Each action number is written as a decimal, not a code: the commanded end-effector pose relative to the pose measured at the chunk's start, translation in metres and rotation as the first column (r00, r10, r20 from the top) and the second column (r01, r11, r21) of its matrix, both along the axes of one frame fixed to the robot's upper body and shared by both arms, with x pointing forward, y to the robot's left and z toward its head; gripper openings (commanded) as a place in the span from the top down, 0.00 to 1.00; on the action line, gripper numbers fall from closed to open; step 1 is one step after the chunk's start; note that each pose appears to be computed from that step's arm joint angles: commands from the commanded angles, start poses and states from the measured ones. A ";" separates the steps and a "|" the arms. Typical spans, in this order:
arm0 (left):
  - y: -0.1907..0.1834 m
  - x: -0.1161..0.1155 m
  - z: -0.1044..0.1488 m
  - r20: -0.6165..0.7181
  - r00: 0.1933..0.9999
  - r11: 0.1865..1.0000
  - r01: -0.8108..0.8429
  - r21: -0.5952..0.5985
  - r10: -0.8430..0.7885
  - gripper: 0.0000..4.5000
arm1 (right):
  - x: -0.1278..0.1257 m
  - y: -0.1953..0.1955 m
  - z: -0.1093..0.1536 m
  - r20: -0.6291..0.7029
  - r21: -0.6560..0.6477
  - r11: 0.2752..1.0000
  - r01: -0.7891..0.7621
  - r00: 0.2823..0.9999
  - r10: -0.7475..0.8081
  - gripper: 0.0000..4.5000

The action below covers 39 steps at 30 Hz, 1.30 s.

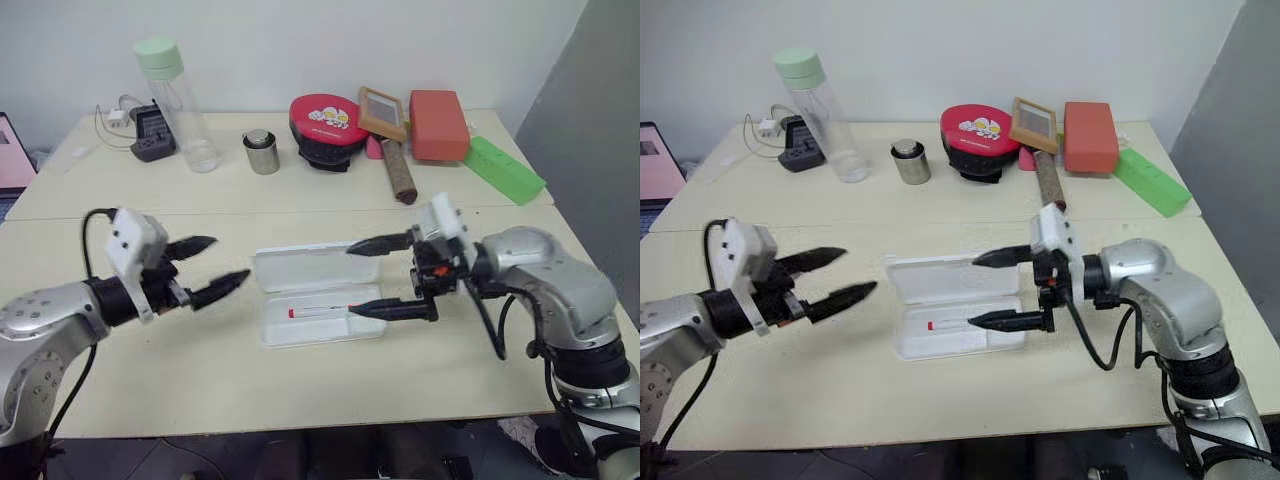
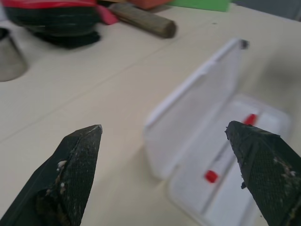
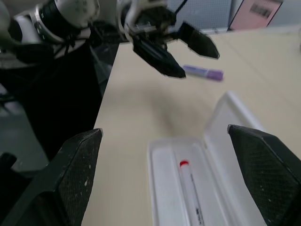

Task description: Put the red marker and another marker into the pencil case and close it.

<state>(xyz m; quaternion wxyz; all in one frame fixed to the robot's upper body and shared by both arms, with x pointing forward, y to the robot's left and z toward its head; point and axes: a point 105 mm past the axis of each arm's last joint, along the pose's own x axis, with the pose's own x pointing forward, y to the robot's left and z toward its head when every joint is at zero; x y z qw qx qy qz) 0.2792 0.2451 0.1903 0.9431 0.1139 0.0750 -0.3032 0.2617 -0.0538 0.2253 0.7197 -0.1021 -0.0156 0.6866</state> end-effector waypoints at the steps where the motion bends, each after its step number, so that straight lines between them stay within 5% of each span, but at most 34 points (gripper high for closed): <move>1: 0.062 0.014 -0.012 -0.001 0.981 0.978 -0.193 0.084 0.194 0.00 | 0.004 0.001 0.024 0.083 0.063 0.996 0.058 0.995 -0.063 0.01; 11: 0.140 0.035 -0.033 -0.029 0.927 0.918 -0.366 0.150 0.374 0.00 | 0.003 0.008 0.024 0.101 0.067 0.995 0.069 0.992 -0.075 0.01; 27: 0.158 0.033 -0.109 -0.279 0.863 0.900 -0.357 0.250 0.420 0.00 | -0.002 0.007 0.027 0.124 0.072 0.995 0.068 0.989 -0.077 0.01; 39: 0.146 0.030 -0.114 -0.333 0.874 0.934 -0.308 0.184 0.354 0.56 | 0.000 0.006 0.026 0.127 0.068 0.995 0.072 0.989 -0.081 0.00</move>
